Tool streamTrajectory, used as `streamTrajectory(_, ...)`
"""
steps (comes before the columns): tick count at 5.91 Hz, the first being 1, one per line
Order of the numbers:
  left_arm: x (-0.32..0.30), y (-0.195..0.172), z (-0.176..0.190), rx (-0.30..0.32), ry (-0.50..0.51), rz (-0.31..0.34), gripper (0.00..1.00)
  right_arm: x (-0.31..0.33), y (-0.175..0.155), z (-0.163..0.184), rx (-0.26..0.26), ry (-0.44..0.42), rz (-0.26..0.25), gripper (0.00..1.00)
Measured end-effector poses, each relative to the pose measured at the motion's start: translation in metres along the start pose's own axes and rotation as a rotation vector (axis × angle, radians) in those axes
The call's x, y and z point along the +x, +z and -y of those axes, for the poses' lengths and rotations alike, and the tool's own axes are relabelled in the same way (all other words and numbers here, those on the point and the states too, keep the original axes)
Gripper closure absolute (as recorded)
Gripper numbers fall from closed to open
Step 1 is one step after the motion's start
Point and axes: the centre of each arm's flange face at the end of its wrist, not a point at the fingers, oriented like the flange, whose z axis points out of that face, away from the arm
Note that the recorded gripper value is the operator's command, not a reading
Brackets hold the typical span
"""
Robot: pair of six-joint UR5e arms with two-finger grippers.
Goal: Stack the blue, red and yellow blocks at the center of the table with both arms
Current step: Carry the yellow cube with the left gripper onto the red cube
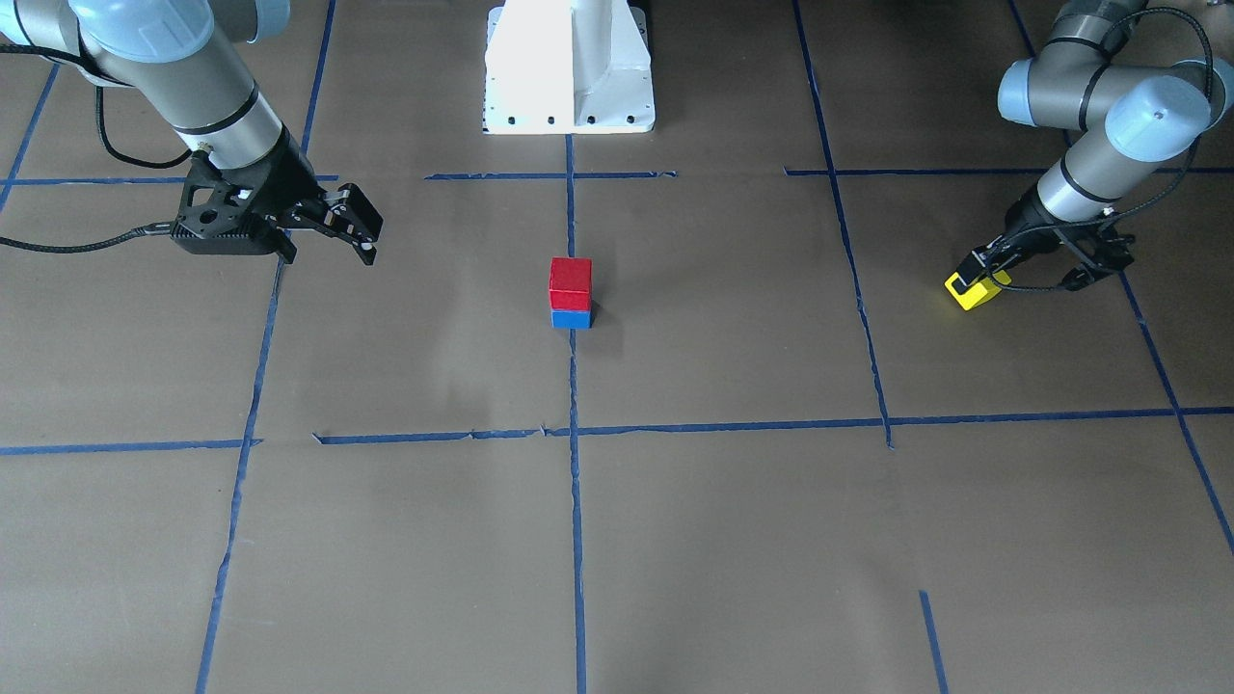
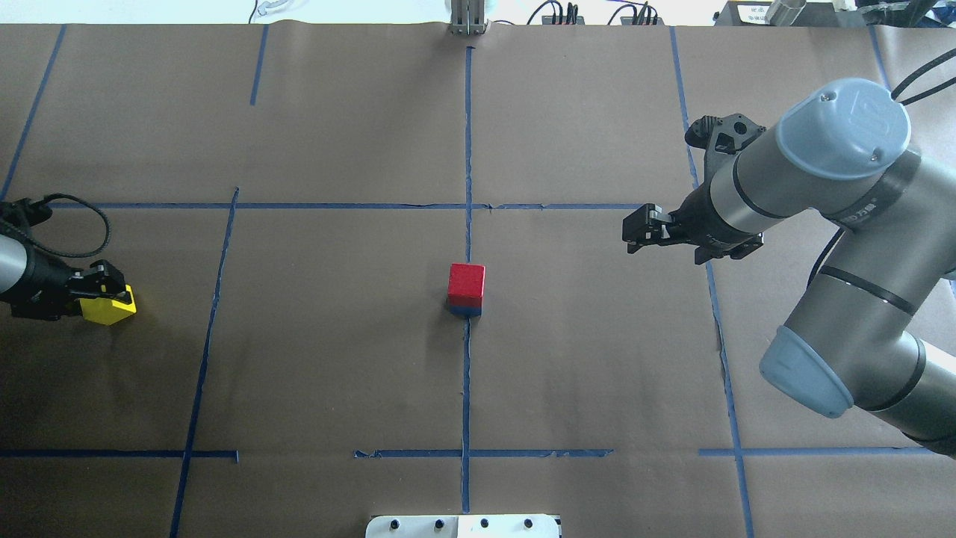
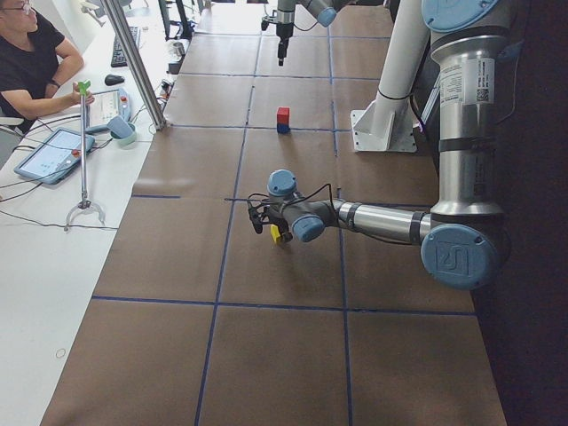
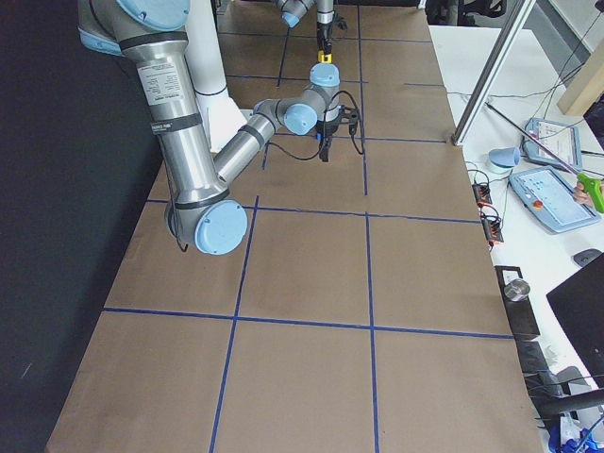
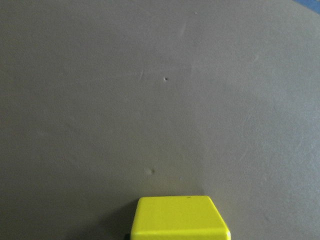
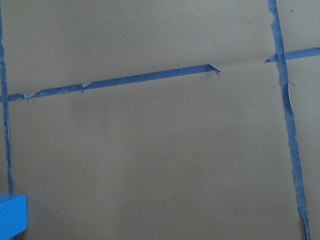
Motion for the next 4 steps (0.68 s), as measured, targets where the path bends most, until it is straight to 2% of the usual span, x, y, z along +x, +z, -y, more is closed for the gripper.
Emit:
streamTrajectory(1,0.050,-0.007,0.005,0.006,0.031,-0.030,1.00,0.000,-0.001,0.000,-0.001,0.000,0.002,0.00)
streamTrajectory(3,0.164,-0.034,-0.008,0.010,0.166,-0.130,1.00,0.000,-0.004,0.000,-0.003,-0.003,0.008,0.00)
streamTrajectory(4,0.227,-0.044,-0.026,-0.001,0.197,-0.131,1.00,0.001,-0.006,0.001,-0.002,-0.001,0.010,0.00)
